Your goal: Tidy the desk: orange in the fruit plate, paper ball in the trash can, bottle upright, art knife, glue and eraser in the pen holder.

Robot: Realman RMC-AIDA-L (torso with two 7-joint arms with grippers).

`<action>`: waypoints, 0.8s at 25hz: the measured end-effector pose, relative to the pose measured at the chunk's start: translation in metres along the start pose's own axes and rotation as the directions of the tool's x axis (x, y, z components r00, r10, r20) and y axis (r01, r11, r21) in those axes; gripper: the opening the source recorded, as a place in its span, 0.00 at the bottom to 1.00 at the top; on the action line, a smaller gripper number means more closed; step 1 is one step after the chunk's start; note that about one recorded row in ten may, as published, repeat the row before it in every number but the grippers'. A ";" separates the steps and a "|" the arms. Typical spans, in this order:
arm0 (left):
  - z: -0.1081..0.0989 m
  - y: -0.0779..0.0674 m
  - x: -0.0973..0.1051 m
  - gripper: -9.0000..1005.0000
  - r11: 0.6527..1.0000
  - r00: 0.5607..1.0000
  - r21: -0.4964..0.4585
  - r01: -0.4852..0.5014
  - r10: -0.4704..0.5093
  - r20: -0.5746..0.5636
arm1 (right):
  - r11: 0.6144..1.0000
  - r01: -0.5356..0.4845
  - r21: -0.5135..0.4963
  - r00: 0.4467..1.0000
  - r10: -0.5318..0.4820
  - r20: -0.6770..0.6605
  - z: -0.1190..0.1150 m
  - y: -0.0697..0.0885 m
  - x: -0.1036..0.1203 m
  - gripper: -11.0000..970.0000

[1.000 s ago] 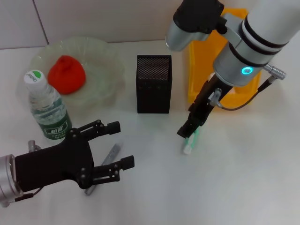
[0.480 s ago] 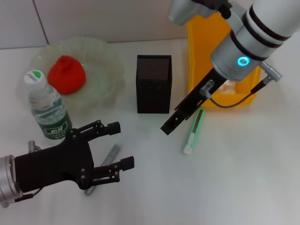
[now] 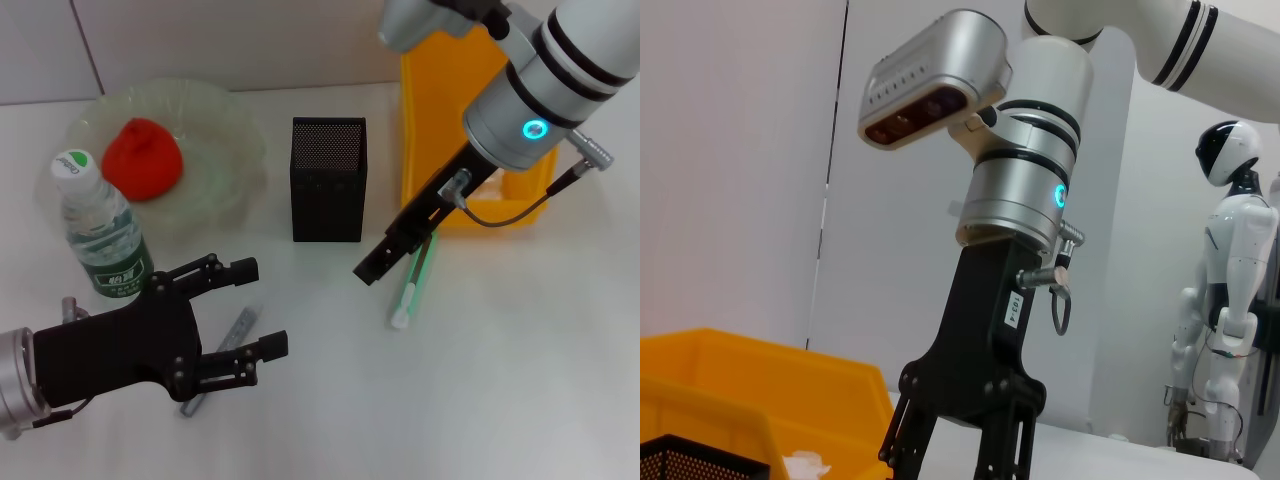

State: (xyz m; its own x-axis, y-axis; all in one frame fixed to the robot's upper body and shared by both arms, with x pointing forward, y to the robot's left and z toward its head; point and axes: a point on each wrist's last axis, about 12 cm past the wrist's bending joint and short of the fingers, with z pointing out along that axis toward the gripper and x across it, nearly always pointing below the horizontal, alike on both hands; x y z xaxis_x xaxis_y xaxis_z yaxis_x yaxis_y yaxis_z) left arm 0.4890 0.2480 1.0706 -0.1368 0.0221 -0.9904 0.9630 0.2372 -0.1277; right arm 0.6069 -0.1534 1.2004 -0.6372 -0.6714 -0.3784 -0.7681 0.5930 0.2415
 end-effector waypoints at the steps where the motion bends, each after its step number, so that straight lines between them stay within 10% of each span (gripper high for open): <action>1: 0.000 0.000 0.000 0.85 1.000 1.000 0.000 0.000 0.000 0.001 | 0.998 0.058 0.008 0.998 -0.057 -0.013 0.001 -0.001 0.003 0.78; 20: 0.000 -0.002 0.001 0.85 1.000 1.000 -0.004 0.008 -0.007 0.008 | 0.820 0.571 0.039 0.814 -0.561 -0.150 0.008 -0.013 0.032 0.78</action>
State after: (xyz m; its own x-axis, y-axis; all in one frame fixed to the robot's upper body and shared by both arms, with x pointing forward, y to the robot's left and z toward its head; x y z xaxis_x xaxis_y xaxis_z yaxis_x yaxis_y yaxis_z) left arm 0.4869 0.2481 1.0694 -0.1421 0.0126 -0.9898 0.9610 0.2413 -0.1349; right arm 0.5969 -0.1793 1.1781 -0.0977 -0.9460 -0.3091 -0.9914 0.1199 -0.0534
